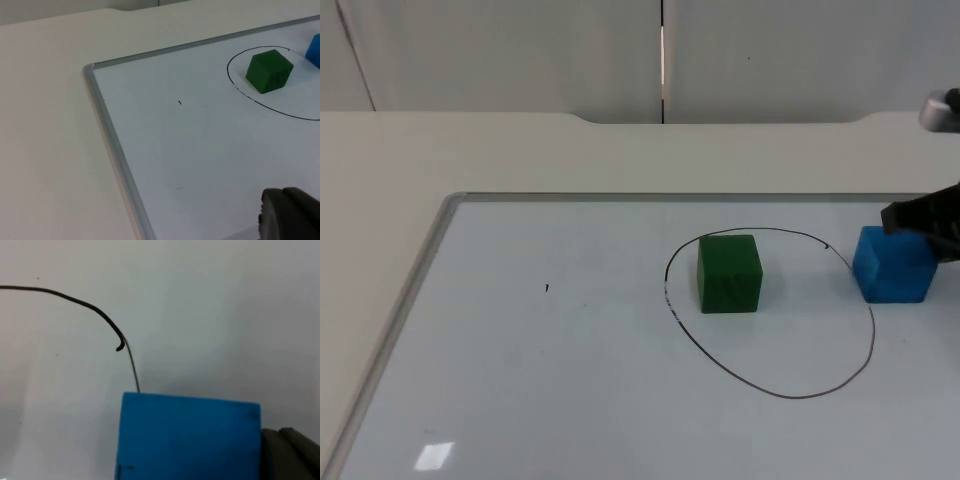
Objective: Push the two cubes into the marked area.
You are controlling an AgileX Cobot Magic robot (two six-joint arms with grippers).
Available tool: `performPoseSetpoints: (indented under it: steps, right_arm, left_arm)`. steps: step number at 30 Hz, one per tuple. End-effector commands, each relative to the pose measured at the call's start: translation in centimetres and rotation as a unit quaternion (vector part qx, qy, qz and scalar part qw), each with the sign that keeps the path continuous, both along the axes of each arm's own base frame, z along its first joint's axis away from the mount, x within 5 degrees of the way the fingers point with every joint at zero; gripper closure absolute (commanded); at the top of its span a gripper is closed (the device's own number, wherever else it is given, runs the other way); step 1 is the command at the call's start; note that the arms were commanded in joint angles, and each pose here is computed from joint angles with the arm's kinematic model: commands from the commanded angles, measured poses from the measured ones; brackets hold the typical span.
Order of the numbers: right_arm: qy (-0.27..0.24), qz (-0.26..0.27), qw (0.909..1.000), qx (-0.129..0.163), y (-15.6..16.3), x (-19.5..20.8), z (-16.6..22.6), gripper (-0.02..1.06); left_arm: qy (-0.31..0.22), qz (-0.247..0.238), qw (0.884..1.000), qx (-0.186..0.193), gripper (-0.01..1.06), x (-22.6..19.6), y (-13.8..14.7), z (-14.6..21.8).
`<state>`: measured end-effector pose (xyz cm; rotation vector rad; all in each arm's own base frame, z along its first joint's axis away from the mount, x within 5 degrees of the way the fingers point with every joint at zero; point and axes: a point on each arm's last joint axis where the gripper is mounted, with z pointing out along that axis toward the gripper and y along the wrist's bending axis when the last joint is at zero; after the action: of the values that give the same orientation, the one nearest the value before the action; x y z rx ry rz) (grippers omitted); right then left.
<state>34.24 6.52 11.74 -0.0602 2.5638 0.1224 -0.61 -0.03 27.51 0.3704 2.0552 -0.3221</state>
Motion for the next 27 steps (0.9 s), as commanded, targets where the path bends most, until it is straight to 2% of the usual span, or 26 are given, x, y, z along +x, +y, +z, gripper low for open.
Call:
performPoseSetpoints:
  steps: [1, 6, 16, 27]
  right_arm:
    - [-0.009, 0.002, 0.9999, 0.003, 0.3, 0.1, 0.2, 1.05]
    - [-0.009, -0.003, 0.9999, 0.006, 0.3, 0.1, 0.2, 1.05]
    - [-0.025, 0.033, 0.9991, 0.010, 2.7, -0.2, 0.4, 1.05]
    - [-0.026, 0.033, 0.9990, 0.012, 2.9, -0.2, 0.4, 1.05]
  left_arm:
    - [-0.004, -0.002, 1.000, -0.004, 1.05, 0.1, -0.1, -0.1]
    - [-0.004, -0.002, 1.000, -0.004, 1.05, 0.1, -0.1, -0.1]
    - [-0.004, -0.002, 1.000, -0.004, 1.05, 0.1, -0.1, -0.1]
    - [-0.004, -0.002, 1.000, -0.004, 1.05, 0.1, -0.1, -0.1]
